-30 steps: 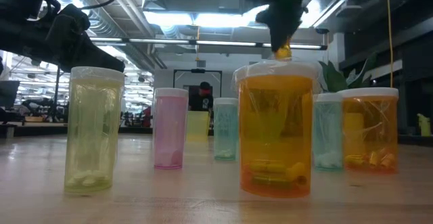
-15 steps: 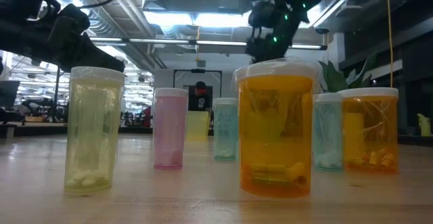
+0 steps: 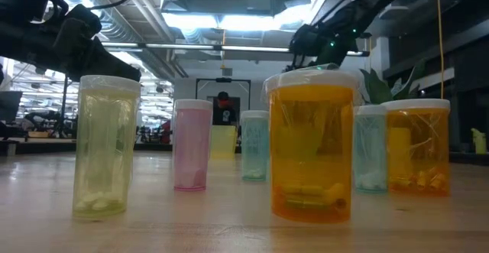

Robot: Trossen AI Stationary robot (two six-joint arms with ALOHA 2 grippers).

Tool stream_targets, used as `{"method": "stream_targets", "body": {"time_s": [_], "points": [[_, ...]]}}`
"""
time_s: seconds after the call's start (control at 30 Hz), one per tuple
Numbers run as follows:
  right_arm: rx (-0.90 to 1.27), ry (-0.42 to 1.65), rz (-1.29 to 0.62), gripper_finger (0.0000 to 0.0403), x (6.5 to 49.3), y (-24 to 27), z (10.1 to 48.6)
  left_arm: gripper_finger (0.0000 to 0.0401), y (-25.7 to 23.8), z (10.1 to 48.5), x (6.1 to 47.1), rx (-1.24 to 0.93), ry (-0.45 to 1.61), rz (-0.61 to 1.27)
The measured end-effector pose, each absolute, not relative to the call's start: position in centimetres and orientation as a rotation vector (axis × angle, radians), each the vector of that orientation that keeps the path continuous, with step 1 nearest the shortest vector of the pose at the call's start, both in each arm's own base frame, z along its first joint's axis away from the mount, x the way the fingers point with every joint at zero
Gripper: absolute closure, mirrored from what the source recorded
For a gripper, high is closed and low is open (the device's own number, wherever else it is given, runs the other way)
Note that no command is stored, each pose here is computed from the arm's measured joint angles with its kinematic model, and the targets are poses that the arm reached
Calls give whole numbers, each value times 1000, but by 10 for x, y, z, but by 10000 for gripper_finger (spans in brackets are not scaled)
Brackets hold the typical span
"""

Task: Pick and place medicine bottles into bin by pill shape (circle, oval)
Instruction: Put the orange capsule bottle into the green bin

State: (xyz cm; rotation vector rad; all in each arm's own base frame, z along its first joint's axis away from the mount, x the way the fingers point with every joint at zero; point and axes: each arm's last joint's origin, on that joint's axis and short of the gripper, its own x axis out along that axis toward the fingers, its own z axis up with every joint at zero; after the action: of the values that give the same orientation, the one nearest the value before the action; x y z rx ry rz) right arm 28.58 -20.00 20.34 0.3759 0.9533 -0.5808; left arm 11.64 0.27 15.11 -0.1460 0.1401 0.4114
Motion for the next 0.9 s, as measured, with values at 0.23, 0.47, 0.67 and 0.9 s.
{"method": "stream_targets", "body": {"time_s": [0.23, 0.47, 0.67, 0.9], "points": [[314, 932, -556, 198, 287, -201, 199, 251, 3, 151, 116, -149, 139, 412], [297, 967, -491, 198, 293, -204, 183, 251, 3, 151, 116, -149, 139, 412], [273, 993, -504, 198, 298, -208, 167, 251, 3, 151, 116, -148, 139, 411], [283, 984, -549, 195, 296, -212, 167, 251, 3, 151, 116, -144, 140, 411]]}}
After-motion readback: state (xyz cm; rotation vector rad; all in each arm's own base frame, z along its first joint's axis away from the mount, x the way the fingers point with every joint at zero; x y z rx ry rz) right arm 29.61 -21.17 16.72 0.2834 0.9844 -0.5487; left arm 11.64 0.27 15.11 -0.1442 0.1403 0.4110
